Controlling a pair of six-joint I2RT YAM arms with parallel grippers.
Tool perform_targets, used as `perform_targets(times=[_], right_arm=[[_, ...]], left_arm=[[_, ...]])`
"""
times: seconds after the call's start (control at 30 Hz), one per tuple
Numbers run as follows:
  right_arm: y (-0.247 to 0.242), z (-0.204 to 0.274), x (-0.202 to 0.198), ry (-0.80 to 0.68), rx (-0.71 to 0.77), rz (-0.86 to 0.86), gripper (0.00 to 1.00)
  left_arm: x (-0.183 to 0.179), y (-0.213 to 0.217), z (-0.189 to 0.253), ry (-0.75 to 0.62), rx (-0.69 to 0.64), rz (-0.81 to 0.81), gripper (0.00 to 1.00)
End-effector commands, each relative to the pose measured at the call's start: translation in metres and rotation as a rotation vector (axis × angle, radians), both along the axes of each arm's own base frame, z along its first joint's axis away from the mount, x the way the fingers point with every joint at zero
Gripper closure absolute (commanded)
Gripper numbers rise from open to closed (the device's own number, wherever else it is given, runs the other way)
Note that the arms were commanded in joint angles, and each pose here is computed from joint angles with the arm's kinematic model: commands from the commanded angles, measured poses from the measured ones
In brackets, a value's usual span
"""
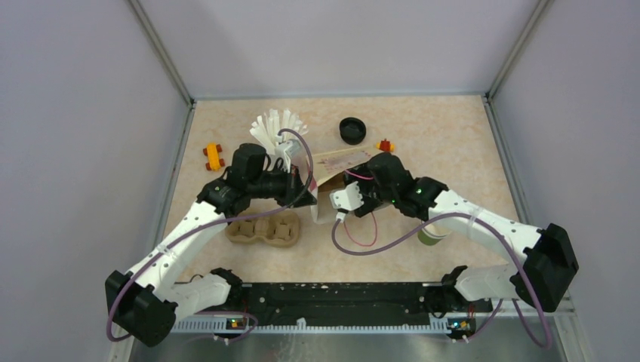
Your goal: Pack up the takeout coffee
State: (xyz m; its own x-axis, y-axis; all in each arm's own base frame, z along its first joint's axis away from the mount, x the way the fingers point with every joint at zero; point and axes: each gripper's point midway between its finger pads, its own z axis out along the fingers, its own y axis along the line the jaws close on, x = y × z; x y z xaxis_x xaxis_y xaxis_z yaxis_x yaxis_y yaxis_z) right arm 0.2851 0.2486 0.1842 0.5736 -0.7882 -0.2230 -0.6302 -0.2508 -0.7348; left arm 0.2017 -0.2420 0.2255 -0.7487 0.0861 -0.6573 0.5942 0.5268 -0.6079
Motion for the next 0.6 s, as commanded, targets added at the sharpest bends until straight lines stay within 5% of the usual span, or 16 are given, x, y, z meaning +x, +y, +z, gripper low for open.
perform_targets(times=[0.0,0.57], right_arm=[[0.004,0.011,0.003,-0.037,0.045,0.025,0.37],[0.008,-0.003,0.013,-0.003,0.055,0.032,0.38]], left_arm=[[0.001,-0.007,0.017,-0.037,-0.043,-0.032,1.00],[0.003,-0.009,0.018,-0.023,-0.045,-0.034,1.00]])
